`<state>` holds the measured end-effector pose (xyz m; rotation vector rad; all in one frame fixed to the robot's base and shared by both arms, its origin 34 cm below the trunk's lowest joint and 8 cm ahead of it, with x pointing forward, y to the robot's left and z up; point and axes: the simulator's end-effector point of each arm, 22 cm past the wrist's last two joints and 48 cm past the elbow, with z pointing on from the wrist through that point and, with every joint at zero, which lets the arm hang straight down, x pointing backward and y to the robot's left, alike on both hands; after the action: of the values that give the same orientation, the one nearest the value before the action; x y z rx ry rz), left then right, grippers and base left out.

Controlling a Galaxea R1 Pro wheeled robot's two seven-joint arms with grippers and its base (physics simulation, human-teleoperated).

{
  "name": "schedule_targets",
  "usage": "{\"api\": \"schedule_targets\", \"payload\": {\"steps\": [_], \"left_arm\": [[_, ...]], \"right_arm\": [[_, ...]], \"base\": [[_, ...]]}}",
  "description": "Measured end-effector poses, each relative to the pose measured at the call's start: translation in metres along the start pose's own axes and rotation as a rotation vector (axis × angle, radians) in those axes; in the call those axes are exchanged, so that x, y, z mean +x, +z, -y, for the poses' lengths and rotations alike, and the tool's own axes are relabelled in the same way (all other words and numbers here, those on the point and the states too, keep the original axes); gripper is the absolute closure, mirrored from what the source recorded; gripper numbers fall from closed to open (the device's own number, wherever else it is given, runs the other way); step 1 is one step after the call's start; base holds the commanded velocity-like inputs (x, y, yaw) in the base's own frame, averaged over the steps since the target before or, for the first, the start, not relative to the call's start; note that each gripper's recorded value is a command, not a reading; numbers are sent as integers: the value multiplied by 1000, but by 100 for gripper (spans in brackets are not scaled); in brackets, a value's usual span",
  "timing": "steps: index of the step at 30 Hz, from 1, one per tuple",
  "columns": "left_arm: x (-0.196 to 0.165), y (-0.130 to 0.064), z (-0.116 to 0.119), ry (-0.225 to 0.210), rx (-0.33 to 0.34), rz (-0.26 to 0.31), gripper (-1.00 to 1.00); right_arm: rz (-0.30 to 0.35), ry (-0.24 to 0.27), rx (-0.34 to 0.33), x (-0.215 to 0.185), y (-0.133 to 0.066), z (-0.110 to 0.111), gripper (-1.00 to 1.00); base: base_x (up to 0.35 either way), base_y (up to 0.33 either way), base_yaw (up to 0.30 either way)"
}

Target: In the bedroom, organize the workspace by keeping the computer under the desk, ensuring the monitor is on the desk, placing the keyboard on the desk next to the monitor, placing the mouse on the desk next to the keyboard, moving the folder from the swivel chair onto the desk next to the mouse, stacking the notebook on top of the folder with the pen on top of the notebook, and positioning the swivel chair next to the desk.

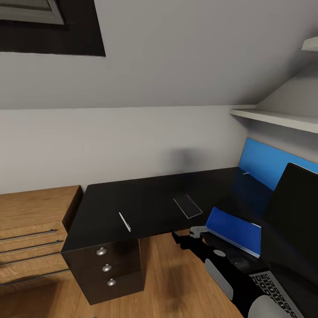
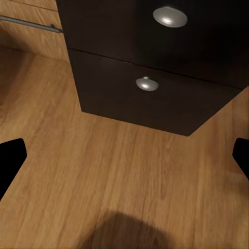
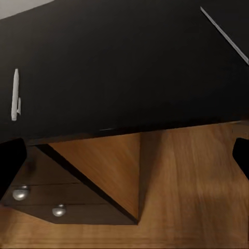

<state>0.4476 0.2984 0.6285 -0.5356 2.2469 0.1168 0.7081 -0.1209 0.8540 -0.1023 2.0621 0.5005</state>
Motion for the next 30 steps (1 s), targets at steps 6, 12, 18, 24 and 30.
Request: {"api": "schedule_targets", "payload": {"steps": [6, 12, 18, 24, 30], "left_arm": [[-4, -6, 0, 0, -2, -2, -100], [-8, -11, -1, -1, -4, -4, -100], [-11, -17, -1, 0, -5, -5, -100], [-13, -19, -1, 0, -4, -5, -100], [-13, -19, -1, 1, -3, -4, -100]], "right_arm": [[-112, 1, -22, 9, -6, -14, -100], [-120, -10, -48, -8, -14, -28, -100], [-117, -16, -60, -17, -19, -36, -100], [-116, -15, -64, -20, -21, -38, -100], [-116, -12, -64, -20, -21, -38, -100]], "base": [[0, 0, 0], [0, 0, 0], [0, 0, 0], [0, 0, 0], [0, 0, 0]]}}
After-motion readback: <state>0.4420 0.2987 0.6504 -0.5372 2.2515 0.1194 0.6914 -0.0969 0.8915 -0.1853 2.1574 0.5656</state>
